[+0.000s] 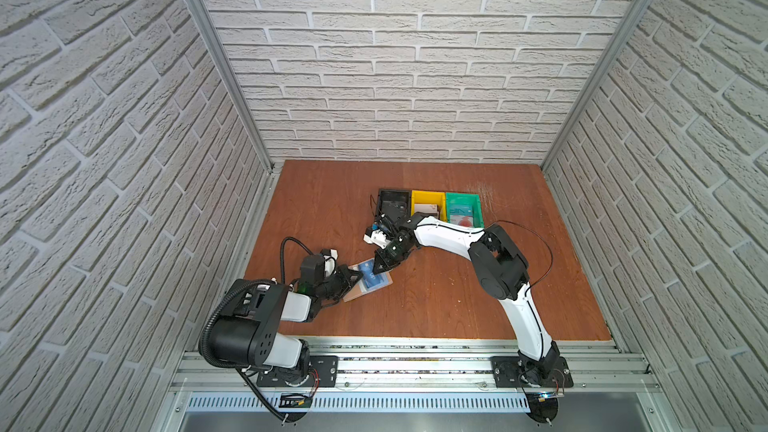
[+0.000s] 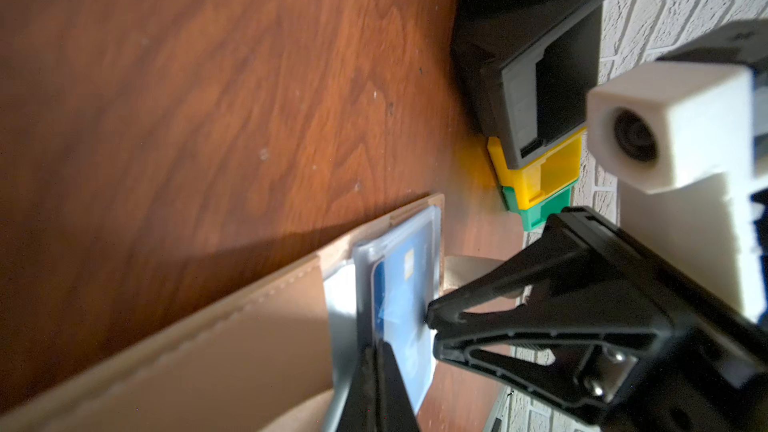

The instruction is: Take the credit cards out of the card holder

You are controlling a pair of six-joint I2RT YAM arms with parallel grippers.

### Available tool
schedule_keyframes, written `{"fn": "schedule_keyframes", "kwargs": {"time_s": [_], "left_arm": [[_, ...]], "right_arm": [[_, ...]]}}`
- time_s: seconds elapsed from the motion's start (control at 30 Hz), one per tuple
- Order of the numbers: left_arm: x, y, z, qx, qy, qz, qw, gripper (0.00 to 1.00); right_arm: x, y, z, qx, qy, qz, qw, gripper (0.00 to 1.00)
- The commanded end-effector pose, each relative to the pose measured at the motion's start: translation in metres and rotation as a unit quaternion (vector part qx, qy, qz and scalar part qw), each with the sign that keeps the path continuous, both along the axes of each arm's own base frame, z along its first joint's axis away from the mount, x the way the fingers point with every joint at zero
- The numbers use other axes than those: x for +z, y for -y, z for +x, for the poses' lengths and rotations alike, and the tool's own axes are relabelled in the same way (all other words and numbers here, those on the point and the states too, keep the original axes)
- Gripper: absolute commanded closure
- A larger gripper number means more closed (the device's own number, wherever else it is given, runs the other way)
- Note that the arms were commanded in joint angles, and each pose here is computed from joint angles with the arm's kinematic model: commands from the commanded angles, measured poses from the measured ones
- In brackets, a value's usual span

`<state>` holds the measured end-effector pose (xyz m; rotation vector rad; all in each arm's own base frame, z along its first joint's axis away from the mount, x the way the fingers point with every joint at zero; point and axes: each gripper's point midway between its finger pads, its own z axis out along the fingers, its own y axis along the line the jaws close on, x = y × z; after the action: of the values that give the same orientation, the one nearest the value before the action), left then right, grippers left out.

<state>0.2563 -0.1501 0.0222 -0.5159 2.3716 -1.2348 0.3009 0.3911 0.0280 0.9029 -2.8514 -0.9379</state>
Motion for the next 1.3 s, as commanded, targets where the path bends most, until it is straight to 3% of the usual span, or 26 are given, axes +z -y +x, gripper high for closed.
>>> {"fn": "schedule_keyframes", "kwargs": {"time_s": [0.0,0.17,0.33,1.27], "left_arm": [[-0.014,-0.006,-0.009,-0.001,-0.027,0.026,0.999,0.94],[-0.015,-0.006,-0.009,-0.001,-0.028,0.029,0.999,0.94],[-0.017,-0.005,-0.007,-0.001,-0.028,0.026,0.999,0.88],[-0.029,-0.002,-0.008,-0.006,-0.051,0.046,0.998,0.92]], "right_arm": [[-0.025,0.017,-0.008,-0.006,-0.012,-0.046,0.999,0.84],[-0.026,0.017,-0.008,-0.006,-0.013,-0.045,0.999,0.83],[-0.026,0.016,-0.009,-0.006,-0.014,-0.045,0.999,0.83],[-0.027,0.020,-0.010,-0.008,-0.014,-0.044,0.999,0.83]]}}
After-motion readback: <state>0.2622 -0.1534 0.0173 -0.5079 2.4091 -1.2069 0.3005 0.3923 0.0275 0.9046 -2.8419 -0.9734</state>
